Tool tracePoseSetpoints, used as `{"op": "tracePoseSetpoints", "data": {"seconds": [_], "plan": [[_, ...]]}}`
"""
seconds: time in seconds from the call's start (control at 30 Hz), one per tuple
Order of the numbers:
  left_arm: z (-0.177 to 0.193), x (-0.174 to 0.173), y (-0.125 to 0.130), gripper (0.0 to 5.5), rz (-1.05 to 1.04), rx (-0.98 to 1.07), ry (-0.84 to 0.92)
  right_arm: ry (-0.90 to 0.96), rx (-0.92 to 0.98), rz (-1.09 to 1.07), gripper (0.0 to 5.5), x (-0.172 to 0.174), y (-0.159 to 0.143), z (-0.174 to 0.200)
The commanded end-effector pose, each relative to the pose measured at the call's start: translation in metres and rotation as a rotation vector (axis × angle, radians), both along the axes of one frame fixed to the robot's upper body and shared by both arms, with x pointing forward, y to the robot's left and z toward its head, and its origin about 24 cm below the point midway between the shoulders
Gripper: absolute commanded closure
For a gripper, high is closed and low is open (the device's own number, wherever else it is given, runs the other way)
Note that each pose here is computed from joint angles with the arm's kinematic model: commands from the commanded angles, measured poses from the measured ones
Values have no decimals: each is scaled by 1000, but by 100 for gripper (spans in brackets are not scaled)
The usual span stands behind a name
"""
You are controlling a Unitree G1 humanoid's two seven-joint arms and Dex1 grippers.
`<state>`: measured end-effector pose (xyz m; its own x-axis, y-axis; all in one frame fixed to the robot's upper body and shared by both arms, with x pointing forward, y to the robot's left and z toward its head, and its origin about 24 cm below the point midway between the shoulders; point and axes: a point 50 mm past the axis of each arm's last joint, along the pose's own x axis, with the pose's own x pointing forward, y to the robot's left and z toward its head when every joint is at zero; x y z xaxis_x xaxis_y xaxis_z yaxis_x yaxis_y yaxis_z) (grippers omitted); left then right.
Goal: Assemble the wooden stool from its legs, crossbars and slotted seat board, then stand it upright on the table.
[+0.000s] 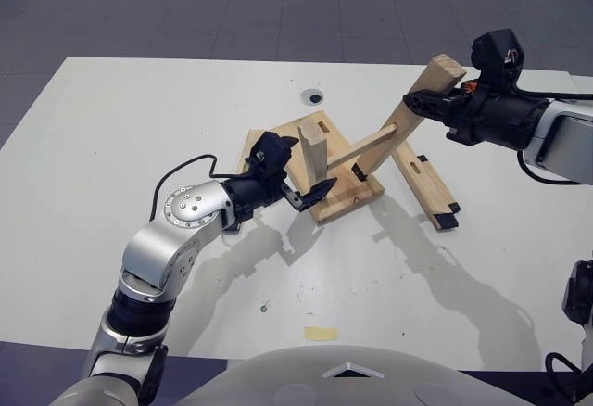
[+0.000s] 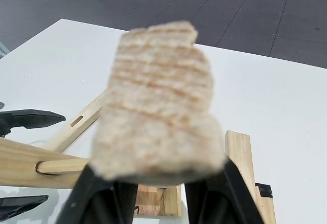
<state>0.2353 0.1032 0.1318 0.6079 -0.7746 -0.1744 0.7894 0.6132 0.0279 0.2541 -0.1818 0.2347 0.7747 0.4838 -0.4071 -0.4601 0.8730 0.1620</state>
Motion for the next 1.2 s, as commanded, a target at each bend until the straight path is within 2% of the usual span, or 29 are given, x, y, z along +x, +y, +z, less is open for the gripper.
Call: {"op": "tracePoseSetpoints", "data": {"seconds": [0.03,0.17,0.47,0.73,0.8,0.97,1.1,1.13,1.2], "plan": [[-1,-1,-1,10,12,13,-6,0,8,15,449,-4,3,1],[0,-1,0,10,19,9,-6,40,4,26,449,-6,4,-5],[1,1,-1,10,27,6,-12,243,-14,-4,449,-14,12,-71],[3,3,1,10,34,12,-21,252,-103,-10,449,-28,15,-102],[4,5,1,10,33,9,-25,207,-87,-29,449,-25,16,-99],[6,8,4,10,37,12,-32,-13,20,-83,449,-7,23,-59],[11,10,8,10,40,13,-45,-70,30,-79,449,-7,27,-48],[12,11,10,10,42,14,-49,-80,37,-91,412,-6,26,-47],[15,13,16,10,45,23,-58,-121,68,-126,382,-4,25,-39]]}}
